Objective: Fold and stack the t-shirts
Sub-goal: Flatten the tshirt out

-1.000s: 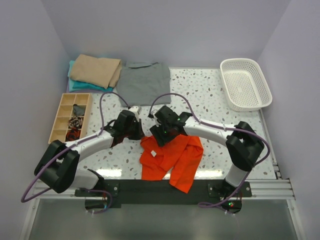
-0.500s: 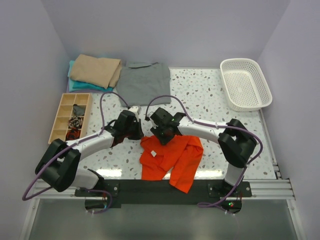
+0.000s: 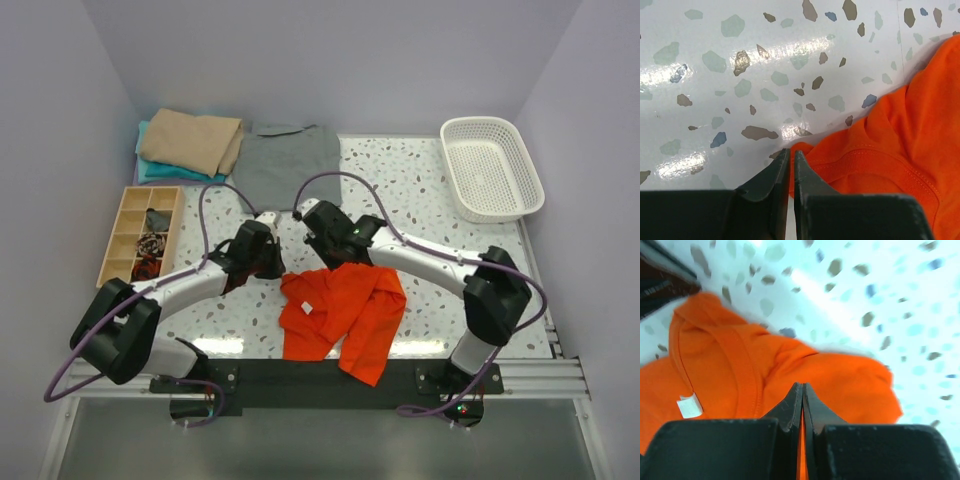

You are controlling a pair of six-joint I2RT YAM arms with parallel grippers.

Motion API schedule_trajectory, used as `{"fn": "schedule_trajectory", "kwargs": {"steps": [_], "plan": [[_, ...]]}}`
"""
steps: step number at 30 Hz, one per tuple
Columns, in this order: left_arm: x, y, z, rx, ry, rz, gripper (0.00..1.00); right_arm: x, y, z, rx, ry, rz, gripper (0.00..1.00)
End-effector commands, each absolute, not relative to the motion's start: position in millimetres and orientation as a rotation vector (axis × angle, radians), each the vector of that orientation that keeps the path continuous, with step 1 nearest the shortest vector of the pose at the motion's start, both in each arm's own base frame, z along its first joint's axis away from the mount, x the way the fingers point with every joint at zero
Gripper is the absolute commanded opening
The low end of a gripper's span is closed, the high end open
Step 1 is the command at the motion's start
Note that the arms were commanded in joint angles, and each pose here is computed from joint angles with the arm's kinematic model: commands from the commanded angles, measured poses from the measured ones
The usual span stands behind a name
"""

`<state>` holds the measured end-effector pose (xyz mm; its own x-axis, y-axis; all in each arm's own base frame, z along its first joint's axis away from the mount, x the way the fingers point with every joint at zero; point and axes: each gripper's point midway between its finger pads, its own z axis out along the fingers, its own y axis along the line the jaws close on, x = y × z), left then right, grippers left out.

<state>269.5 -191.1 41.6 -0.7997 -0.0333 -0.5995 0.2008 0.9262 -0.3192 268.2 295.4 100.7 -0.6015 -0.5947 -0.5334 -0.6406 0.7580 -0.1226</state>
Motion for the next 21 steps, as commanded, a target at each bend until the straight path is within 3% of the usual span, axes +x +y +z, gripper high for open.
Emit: {"fn": "schedule_trajectory", "kwargs": {"steps": [1, 2, 3, 4, 5, 7, 11, 12, 13, 16, 21], "plan": [[282.1, -193.9, 64.1, 0.117, 2.370, -0.499, 0.12, 302.0, 281.8, 177.1, -0.795, 2.219, 0.049, 0.00], [281.9, -193.8, 66.0, 0.117, 2.365, -0.501, 0.12, 303.1, 283.6, 181.9, -0.798, 2.217, 0.064, 0.01], [284.0, -190.1, 67.4, 0.104, 2.358, -0.476, 0.14, 299.8, 283.9, 180.1, -0.818, 2.231, 0.072, 0.37], [285.2, -186.4, 68.3, 0.093, 2.358, -0.450, 0.18, 292.9, 292.2, 175.0, -0.851, 2.251, 0.132, 0.44], [286.4, -184.1, 72.3, 0.080, 2.347, -0.439, 0.27, 289.9, 294.8, 173.1, -0.855, 2.262, 0.162, 0.46], [289.3, -174.9, 75.2, 0.049, 2.338, -0.380, 0.32, 275.4, 311.7, 164.3, -0.889, 2.290, 0.302, 0.50], [293.7, -154.5, 88.0, -0.039, 2.288, -0.279, 0.60, 257.3, 323.8, 131.3, -0.937, 2.377, 0.392, 0.52], [293.5, -149.5, 88.6, -0.055, 2.282, -0.257, 0.68, 255.2, 326.4, 127.6, -0.945, 2.385, 0.404, 0.52], [293.4, -141.3, 90.5, -0.082, 2.273, -0.217, 0.90, 253.8, 327.1, 121.1, -0.950, 2.399, 0.403, 0.53], [292.3, -129.9, 93.0, -0.121, 2.258, -0.190, 1.00, 241.3, 341.5, 108.6, -1.004, 2.418, 0.470, 0.54], [290.6, -118.6, 92.2, -0.174, 2.259, -0.182, 1.00, 229.5, 360.2, 90.3, -1.070, 2.444, 0.505, 0.55]]}}
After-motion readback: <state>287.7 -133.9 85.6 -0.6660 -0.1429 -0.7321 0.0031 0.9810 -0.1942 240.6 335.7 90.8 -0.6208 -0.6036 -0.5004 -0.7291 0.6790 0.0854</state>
